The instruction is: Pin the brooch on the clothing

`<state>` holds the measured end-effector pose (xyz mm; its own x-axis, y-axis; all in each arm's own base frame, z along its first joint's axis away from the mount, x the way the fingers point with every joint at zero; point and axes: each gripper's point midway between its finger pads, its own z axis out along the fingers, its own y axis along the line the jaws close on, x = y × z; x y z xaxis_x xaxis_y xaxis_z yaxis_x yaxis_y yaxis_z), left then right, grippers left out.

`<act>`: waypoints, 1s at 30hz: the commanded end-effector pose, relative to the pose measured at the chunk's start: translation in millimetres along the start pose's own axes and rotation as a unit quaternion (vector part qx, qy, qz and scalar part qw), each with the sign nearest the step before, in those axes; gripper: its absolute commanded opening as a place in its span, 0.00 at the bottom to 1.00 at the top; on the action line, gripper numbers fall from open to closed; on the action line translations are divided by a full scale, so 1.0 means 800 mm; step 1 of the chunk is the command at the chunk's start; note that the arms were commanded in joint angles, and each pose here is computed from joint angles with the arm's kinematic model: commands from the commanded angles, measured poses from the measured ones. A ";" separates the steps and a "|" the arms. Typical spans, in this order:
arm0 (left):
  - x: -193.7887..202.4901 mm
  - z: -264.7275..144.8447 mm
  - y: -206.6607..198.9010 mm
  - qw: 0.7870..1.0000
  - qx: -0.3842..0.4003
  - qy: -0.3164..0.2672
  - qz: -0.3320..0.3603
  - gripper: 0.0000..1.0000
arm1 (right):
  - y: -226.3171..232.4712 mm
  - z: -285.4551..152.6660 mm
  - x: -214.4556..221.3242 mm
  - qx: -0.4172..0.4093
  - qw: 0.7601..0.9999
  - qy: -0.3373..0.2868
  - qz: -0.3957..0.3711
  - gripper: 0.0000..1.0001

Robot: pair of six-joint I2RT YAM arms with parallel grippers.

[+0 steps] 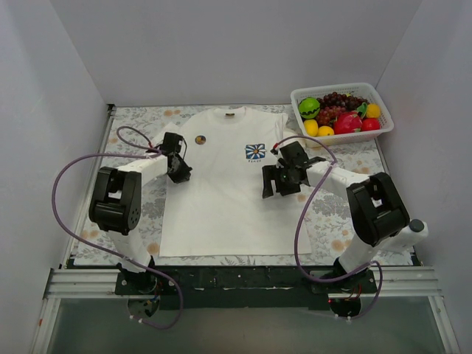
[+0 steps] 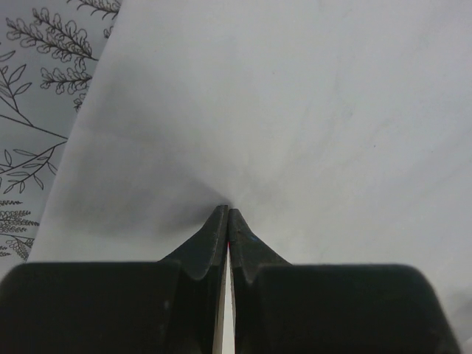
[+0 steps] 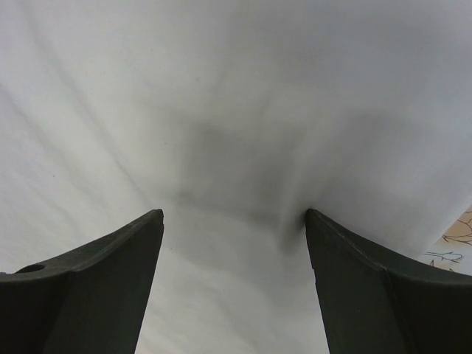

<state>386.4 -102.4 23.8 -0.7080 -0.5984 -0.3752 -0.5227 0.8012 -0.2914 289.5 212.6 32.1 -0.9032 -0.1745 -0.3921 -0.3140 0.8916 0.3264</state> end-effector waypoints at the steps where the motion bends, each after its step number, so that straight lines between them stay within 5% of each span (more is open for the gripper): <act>1: 0.012 -0.017 0.017 1.000 -0.012 0.004 -0.013 0.00 | -0.011 0.003 0.078 0.018 0.996 0.090 0.015 0.85; 14: 0.018 -0.041 0.069 0.999 -0.054 -0.006 -0.006 0.00 | -0.020 -0.021 0.127 0.038 0.992 0.121 0.022 0.87; 27: 0.052 -0.059 0.094 0.999 -0.042 0.014 0.004 0.00 | 0.014 -0.059 -0.019 0.036 0.998 -0.033 -0.025 0.92; 30: 0.027 -0.083 0.073 0.999 -0.004 -0.022 0.023 0.23 | 0.029 -0.086 -0.054 0.023 0.995 -0.095 -0.032 0.93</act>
<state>306.8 -68.8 24.6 -0.7115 -0.6035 -0.3600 -0.5612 0.7963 -0.2257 273.7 201.9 58.6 -0.8938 -0.2015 -0.4007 -0.3186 0.9141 0.2509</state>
